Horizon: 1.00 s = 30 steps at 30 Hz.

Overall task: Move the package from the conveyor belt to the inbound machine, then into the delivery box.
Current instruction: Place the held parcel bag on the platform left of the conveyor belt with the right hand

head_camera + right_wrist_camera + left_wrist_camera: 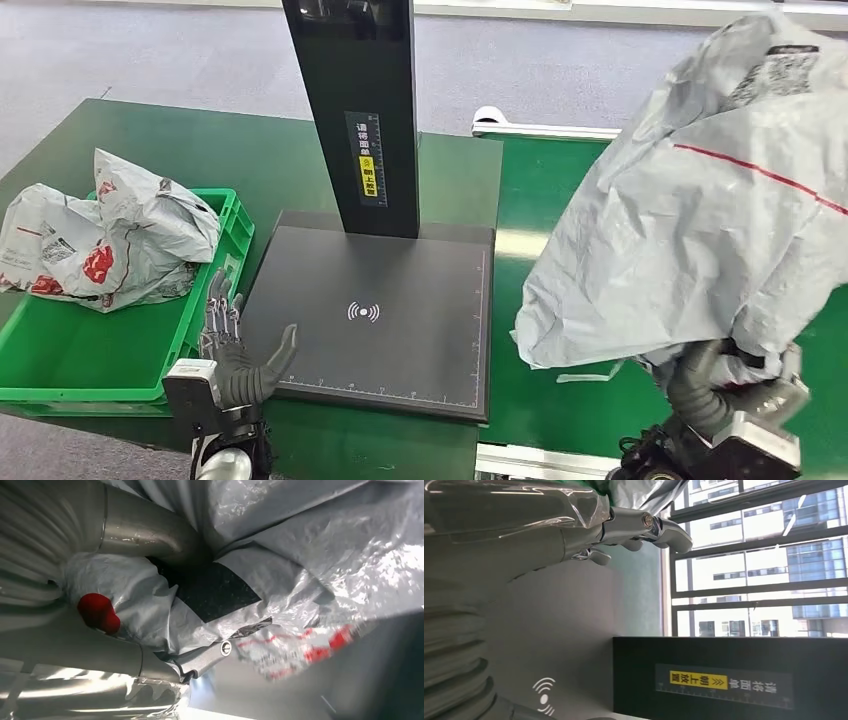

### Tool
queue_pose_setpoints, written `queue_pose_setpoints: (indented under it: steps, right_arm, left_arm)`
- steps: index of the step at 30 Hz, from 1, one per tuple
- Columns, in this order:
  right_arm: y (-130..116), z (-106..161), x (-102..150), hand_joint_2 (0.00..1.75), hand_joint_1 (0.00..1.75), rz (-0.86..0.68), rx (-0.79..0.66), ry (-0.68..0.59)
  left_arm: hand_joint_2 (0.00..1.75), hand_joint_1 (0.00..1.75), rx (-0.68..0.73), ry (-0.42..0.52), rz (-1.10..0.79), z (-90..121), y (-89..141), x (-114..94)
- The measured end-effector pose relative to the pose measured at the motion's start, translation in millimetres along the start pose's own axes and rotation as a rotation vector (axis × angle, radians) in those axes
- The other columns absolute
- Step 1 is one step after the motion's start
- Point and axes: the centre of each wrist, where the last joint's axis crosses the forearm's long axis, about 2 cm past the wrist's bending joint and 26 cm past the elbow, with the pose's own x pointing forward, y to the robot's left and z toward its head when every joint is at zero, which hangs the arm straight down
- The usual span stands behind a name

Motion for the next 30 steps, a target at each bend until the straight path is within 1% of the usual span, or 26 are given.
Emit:
queue_pose_setpoints:
  steps: [2,3,5,9,12,16,21,22,25,26,30]
  right_arm:
    - [25.2,4.1,0.5,1.75,1.75,-0.198,0.208,0.116]
    - [37.9,8.1,0.1,1.75,1.75,-0.257,0.316,0.151]
    - [60.7,17.8,-0.8,1.75,1.75,-0.304,0.487,0.182]
    - [96.0,36.0,-2.1,1.75,1.75,-0.364,0.718,0.223]
    - [112.0,49.3,-3.8,1.75,1.75,-0.374,0.835,0.275]
    - [122.3,64.5,-7.0,1.75,1.75,-0.326,0.951,0.350]
    - [127.3,75.2,-10.4,1.75,1.75,-0.297,1.015,0.392]
    - [127.8,76.2,-11.0,1.75,1.36,-0.294,1.023,0.397]
    - [129.4,77.6,-12.8,1.75,0.05,-0.276,1.049,0.404]
    - [129.9,77.6,-13.6,1.75,0.00,-0.265,1.054,0.405]
    - [131.0,74.9,-17.6,1.75,0.00,-0.189,1.028,0.388]
  left_arm:
    - [1.75,0.00,0.002,-0.011,0.001,-4.3,-0.6,0.7]
    - [1.75,0.00,0.002,-0.016,0.001,-6.5,-1.0,1.1]
    - [1.75,0.00,0.006,-0.022,-0.002,-9.6,-1.3,1.4]
    - [1.75,0.00,0.032,-0.027,-0.023,-11.2,0.1,0.4]
    - [1.75,0.00,0.049,-0.029,-0.033,-10.7,2.9,-0.6]
    - [1.75,0.00,0.061,-0.027,-0.042,-9.7,7.7,-2.1]
    - [1.75,0.00,0.066,-0.027,-0.053,-9.5,12.1,-3.4]
    - [1.75,0.00,0.067,-0.027,-0.054,-9.5,12.6,-3.5]
    - [1.75,0.00,0.076,-0.031,-0.062,-9.5,14.1,-3.9]
    - [1.75,0.00,0.084,-0.034,-0.068,-9.5,14.9,-4.0]
    - [1.75,0.00,0.153,-0.055,-0.113,-11.1,25.0,-3.1]
